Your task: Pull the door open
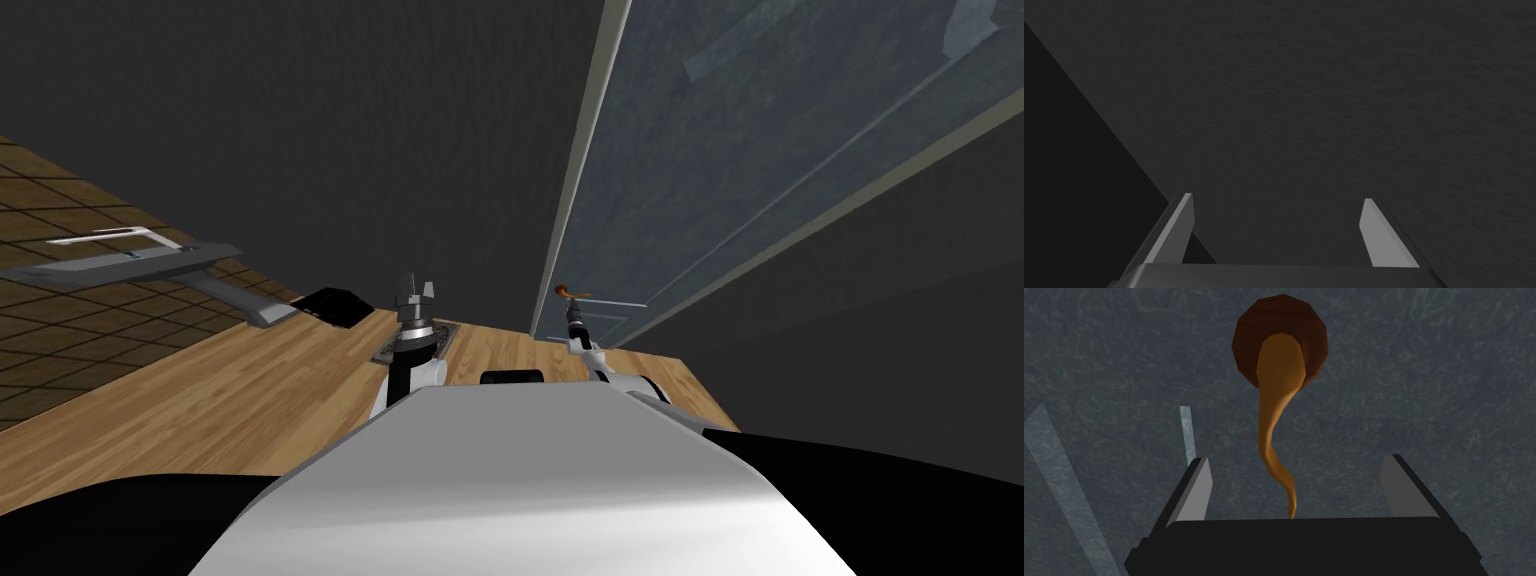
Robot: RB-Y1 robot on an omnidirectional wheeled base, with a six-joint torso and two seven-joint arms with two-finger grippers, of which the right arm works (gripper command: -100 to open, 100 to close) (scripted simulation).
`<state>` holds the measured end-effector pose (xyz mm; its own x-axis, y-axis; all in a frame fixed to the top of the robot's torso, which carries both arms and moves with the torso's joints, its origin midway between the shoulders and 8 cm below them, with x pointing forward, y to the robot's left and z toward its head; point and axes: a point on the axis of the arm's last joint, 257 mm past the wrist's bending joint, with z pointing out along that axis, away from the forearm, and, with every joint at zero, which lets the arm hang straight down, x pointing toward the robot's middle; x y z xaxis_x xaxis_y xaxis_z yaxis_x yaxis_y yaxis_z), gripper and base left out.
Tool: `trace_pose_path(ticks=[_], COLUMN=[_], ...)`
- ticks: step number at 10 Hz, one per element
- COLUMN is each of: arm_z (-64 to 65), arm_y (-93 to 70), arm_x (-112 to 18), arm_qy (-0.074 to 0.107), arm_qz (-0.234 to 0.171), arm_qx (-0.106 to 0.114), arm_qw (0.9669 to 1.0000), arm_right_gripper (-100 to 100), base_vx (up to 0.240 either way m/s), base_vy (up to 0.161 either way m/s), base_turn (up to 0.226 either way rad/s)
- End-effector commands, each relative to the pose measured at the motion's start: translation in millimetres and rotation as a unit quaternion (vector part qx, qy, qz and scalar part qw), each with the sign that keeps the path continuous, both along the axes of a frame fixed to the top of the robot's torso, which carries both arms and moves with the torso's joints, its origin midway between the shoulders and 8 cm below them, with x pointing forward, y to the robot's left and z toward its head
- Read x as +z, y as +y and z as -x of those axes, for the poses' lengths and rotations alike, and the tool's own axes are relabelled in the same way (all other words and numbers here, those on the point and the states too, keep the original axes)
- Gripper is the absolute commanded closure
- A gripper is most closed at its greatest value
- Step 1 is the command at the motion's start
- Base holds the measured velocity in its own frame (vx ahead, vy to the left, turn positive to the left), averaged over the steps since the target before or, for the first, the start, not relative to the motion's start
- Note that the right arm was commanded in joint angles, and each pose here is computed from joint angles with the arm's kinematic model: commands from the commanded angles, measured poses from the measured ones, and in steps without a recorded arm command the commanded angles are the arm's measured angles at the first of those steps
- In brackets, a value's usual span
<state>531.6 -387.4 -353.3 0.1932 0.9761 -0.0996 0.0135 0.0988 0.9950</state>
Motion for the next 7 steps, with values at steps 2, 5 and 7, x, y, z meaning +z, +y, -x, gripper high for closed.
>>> trace_pose_path(ticks=[2,5,7], arm_z=[13.5,12.8,32.9], arm_y=[-26.3,-26.1,-67.1], arm_x=[-3.4,-2.0,-2.5], arm_qy=[0.002,0.0,0.0], arm_qz=[-0.001,0.0,0.0], arm_qx=[-0.014,-0.013,-0.035], arm_qw=[0.9999,0.9999,0.9994], arm_right_gripper=[-100,-100,-100], base_vx=[0.148,0.016,0.152], base_vy=[0.016,0.005,0.02], base_turn=[0.133,-0.009,0.215])
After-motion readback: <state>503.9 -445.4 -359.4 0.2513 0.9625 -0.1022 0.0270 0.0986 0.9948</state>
